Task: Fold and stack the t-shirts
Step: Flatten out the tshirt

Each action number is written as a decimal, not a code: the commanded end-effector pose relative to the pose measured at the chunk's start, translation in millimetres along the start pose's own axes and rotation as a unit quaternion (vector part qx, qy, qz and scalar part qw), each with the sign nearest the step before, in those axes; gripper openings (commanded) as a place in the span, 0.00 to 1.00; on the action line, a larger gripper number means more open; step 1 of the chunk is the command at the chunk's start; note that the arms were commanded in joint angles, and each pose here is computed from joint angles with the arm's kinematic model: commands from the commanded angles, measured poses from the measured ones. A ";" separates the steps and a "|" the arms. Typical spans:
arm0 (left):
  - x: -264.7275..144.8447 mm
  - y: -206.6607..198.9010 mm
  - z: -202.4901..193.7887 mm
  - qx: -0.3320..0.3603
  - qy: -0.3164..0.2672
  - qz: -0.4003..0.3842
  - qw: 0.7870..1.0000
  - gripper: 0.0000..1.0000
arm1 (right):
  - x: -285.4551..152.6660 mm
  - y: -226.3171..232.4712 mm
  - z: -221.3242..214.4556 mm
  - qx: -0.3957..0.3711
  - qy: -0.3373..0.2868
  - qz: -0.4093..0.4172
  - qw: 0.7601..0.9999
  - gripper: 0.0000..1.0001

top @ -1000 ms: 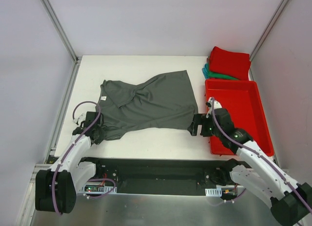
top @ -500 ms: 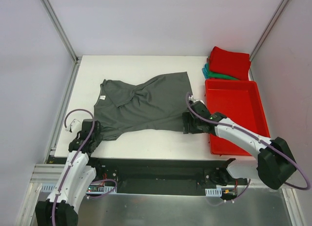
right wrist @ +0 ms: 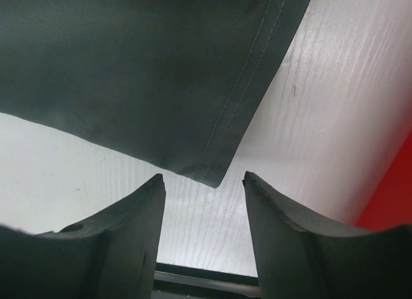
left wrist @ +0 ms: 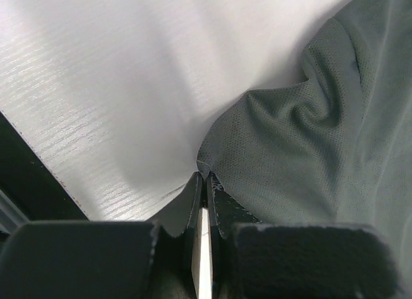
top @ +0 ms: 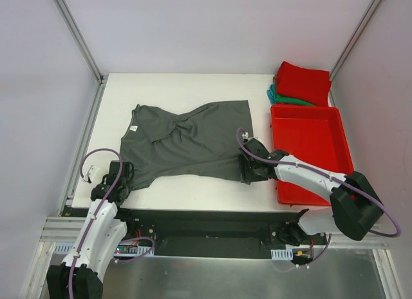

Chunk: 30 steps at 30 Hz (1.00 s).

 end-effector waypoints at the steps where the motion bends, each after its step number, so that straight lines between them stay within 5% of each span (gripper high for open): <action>1: 0.2 8.5 3.4 -0.009 -0.006 0.025 1.000 0.00 | 4.0 3.7 0.7 0.001 0.003 -0.010 1.000 0.53; 17: 0.9 7.6 2.8 -0.005 -0.004 0.025 1.000 0.00 | 28.1 3.5 -10.0 -0.024 0.024 -0.027 0.999 0.46; 25: -1.6 6.3 6.2 0.006 -0.007 0.023 1.000 0.00 | 19.9 -10.5 -4.1 -0.030 -0.003 -0.050 0.998 0.01; 30: -38.6 -21.5 37.7 0.012 -0.023 -0.035 0.999 0.00 | -28.0 3.6 32.6 -0.054 -0.063 -0.013 0.996 0.01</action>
Point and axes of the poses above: each gripper's point midway between its finger pads, its own x axis out along the fingers, its own y axis along the line the jaws close on, z = x × y, the point moved 1 cm from there along -x, back along the fingers, and after that the axes turned 10 degrees about x, right-handed, at the moved point
